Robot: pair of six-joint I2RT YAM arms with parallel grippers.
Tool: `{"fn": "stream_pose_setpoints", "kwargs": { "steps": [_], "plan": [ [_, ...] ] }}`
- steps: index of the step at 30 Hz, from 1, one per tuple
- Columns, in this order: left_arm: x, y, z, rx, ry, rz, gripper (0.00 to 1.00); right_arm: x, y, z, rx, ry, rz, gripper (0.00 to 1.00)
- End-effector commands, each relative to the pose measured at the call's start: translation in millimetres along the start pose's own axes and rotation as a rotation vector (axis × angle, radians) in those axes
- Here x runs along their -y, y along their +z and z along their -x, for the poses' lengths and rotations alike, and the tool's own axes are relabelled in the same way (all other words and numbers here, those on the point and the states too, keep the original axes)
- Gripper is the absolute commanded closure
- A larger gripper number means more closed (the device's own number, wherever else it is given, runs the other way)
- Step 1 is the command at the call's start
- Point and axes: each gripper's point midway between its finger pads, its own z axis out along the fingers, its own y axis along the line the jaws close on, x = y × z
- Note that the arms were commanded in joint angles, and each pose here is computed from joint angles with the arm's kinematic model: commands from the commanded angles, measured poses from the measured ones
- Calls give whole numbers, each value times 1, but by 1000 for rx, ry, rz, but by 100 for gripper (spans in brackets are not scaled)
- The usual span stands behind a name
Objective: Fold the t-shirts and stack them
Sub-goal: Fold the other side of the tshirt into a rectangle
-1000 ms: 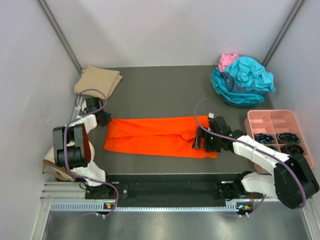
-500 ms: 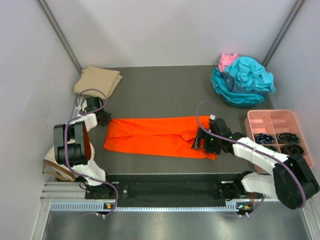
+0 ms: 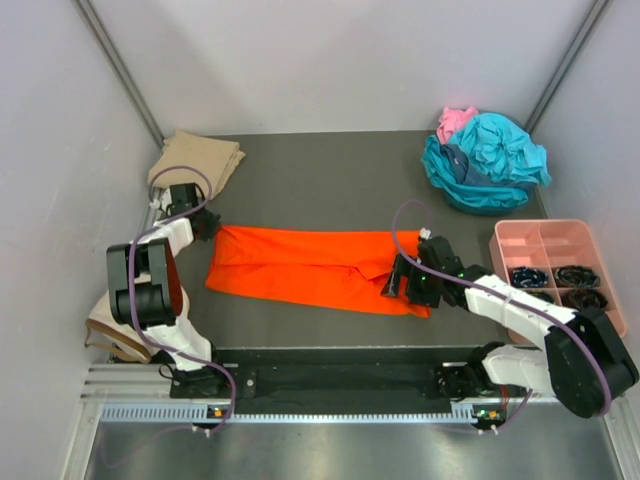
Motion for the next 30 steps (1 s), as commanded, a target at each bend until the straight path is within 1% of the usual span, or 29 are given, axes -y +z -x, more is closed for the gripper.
{"fn": "stream_pose_setpoints", "kwargs": {
  "steps": [1, 4, 8, 9, 12, 15, 16, 17, 19, 20, 22, 30],
  "plan": [
    [22, 1, 26, 66, -13, -49, 100, 34, 9, -27, -66, 0, -112, 13],
    [24, 5, 26, 60, -8, -52, 100, 33, 9, -27, -66, 1, -110, 13],
    [28, 10, 27, 57, -9, -61, 96, 33, 9, -27, -67, -2, -109, 13],
    [29, 11, 29, 59, -11, -62, 93, 33, 9, -28, -68, 0, -110, 13],
    [27, 17, 29, 53, -6, -56, 91, 34, 9, -28, -70, -1, -111, 12],
    [27, 21, 28, 46, -6, -56, 85, 33, 9, -27, -66, -3, -110, 12],
    [26, 23, 29, 47, -5, -51, 76, 33, 9, -27, -67, -2, -109, 12],
    [26, 23, 29, 49, -4, -51, 74, 34, 9, -28, -70, -1, -111, 12],
    [25, 25, 32, 56, -3, -43, 73, 33, 9, -28, -70, -1, -107, 12],
    [24, 25, 32, 56, -2, -41, 67, 33, 9, -28, -69, -2, -106, 12],
    [25, 26, 35, 63, -3, -41, 62, 33, 9, -28, -70, -1, -107, 12],
    [24, 23, 34, 49, -5, -45, 60, 34, 9, -28, -73, -3, -112, 12]
  ]
}}
